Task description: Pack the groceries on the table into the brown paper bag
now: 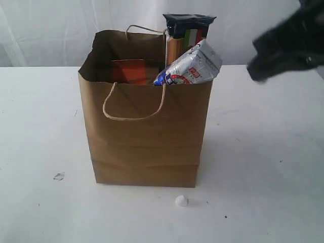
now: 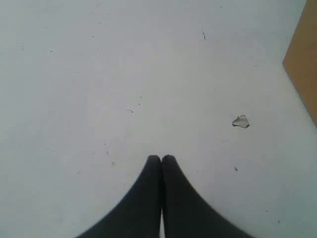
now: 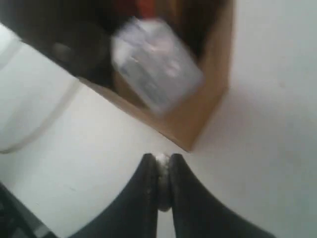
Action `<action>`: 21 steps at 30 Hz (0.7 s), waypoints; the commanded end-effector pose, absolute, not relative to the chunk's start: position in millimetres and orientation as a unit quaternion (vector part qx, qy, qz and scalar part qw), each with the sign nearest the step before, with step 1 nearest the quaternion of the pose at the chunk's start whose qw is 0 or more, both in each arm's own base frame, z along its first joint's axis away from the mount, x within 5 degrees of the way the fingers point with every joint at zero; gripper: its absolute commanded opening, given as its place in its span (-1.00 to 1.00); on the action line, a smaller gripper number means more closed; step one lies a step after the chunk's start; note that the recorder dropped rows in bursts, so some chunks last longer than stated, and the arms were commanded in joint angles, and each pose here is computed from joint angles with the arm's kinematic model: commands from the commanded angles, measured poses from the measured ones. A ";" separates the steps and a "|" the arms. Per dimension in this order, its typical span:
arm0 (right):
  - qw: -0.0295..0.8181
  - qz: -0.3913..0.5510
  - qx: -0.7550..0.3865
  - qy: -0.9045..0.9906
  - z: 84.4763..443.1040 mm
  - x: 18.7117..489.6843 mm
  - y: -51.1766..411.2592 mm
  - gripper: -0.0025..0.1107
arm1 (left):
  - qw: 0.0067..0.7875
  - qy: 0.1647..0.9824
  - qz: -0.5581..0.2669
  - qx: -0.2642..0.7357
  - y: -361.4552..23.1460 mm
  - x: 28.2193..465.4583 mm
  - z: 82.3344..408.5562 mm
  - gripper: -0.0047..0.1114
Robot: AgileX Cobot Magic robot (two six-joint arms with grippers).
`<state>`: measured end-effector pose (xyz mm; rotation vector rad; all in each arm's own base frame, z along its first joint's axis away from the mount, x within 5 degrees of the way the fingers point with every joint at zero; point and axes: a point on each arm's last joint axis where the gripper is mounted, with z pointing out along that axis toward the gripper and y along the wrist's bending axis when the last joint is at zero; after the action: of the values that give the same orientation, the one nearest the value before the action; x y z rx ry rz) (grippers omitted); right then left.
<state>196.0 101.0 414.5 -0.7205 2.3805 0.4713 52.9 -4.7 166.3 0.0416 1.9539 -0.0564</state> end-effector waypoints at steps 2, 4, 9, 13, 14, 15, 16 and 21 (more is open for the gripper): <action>0.324 0.270 -0.298 0.856 430.6 227.9 129.4 -0.96 | 0.559 0.829 -0.027 0.017 -5.0 52.5 165.3 -0.92; 0.332 0.299 -0.304 0.841 424.9 251.0 142.7 -0.96 | 0.559 0.829 -0.027 0.017 -5.0 52.5 165.3 -0.92; 0.382 0.394 -0.335 0.766 417.4 284.5 183.8 -0.96 | 0.559 0.829 -0.027 0.017 -5.0 52.5 165.3 -0.92; 0.416 0.376 -0.353 0.749 390.6 307.6 216.8 -0.96 | 0.565 0.825 -0.027 0.017 -5.0 51.9 166.0 -0.92; 0.414 0.374 -0.353 0.752 385.2 310.8 220.1 -0.96 | 0.565 0.824 -0.027 0.017 -5.0 51.8 166.1 -0.92; 0.410 0.370 -0.357 0.754 375.7 315.3 227.4 -0.95 | 0.565 0.824 -0.027 0.017 -5.0 51.8 166.1 -0.92; 0.410 0.367 -0.362 0.753 372.6 316.4 229.8 -0.94 | 0.565 0.824 -0.027 0.017 -5.0 51.8 166.1 -0.92; 0.399 0.333 -0.388 0.761 356.5 323.4 232.3 -0.57 | 0.568 0.822 -0.027 0.017 -5.0 51.6 166.5 -0.92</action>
<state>322.5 230.5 362.7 -0.9313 1.9164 0.8920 52.1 -4.7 167.1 0.0417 1.9370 -0.0562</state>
